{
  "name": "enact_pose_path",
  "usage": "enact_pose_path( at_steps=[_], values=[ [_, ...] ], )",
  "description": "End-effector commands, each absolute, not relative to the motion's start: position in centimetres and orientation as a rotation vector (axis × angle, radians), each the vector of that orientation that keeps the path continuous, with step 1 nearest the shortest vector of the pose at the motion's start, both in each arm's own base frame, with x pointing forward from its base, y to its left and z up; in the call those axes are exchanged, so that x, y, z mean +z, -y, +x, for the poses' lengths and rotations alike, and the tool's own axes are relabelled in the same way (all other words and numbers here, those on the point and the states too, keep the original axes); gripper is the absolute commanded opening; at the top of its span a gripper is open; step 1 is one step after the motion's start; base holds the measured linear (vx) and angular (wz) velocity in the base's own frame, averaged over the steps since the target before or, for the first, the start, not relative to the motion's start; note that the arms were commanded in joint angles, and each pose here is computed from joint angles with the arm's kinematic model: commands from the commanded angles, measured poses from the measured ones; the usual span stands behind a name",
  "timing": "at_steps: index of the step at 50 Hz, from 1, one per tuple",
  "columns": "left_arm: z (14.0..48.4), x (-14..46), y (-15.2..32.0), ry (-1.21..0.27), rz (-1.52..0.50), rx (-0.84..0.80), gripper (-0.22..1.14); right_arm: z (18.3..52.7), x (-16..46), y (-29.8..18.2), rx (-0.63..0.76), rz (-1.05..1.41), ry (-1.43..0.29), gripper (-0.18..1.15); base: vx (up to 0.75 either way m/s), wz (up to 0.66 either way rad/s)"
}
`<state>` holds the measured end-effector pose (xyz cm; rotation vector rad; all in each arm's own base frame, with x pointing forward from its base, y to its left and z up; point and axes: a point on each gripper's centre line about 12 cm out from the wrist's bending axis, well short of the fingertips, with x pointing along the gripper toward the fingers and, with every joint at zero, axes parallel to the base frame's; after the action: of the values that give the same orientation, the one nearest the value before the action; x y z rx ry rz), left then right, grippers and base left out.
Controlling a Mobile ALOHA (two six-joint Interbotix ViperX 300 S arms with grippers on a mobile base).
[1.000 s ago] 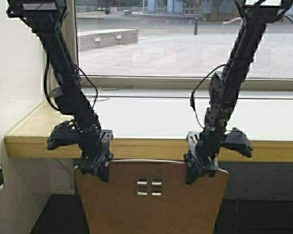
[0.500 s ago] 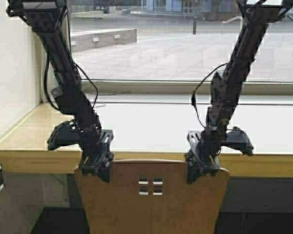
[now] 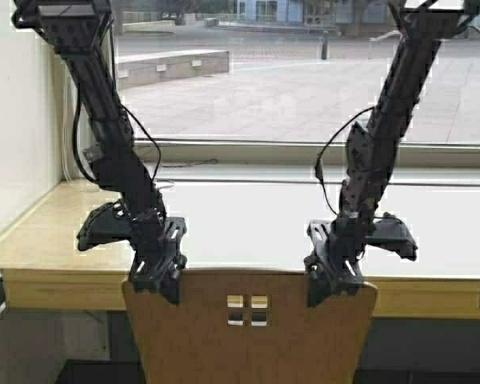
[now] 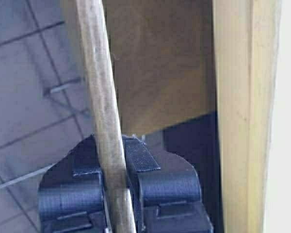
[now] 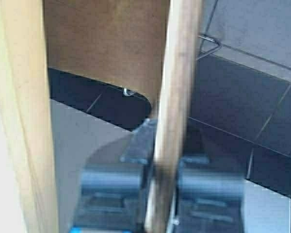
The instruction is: Push the chairs under the table
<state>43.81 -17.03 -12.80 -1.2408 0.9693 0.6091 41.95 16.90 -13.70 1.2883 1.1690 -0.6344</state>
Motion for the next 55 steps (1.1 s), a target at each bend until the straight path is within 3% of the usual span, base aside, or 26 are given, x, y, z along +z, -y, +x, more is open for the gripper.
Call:
enact_pose_path(
  at_steps=[1,12,15,18,25,30,34,55],
  values=[
    [44.7,-11.7,17.0,-0.941,-1.232,0.573,0.04,43.2,-13.1,-17.4,-0.543,1.21,-1.162,0.04,0.11,-0.01],
    [44.3,-11.3,16.8,-0.943,-1.228,0.578,0.07,43.0,-13.0,-17.4,-0.474,1.104,-1.186,0.06,0.08,-0.02],
    [44.1,-11.2,16.8,-0.947,-1.224,0.579,0.13,43.1,-13.1,-17.4,-0.45,1.075,-1.195,0.12,0.05,-0.01],
    [44.0,-11.1,16.8,-0.948,-1.221,0.578,0.23,43.1,-13.0,-17.5,-0.44,1.071,-1.206,0.25,0.04,-0.02],
    [44.0,-10.9,16.8,-0.949,-1.211,0.57,0.58,43.8,-12.6,-17.6,-0.427,1.093,-1.203,0.7,0.01,-0.02],
    [43.9,-10.9,16.7,-0.95,-1.21,0.571,0.78,44.1,-12.3,-17.7,-0.425,1.106,-1.195,0.89,-0.01,0.0],
    [43.7,-10.6,16.7,-0.955,-1.208,0.572,0.84,44.2,-11.5,-17.8,-0.417,1.115,-1.189,0.89,-0.01,0.02],
    [43.6,-1.7,16.7,-0.894,-1.225,0.459,0.84,44.9,-2.5,-17.6,-0.327,1.17,-1.105,0.89,0.0,0.0]
  ],
)
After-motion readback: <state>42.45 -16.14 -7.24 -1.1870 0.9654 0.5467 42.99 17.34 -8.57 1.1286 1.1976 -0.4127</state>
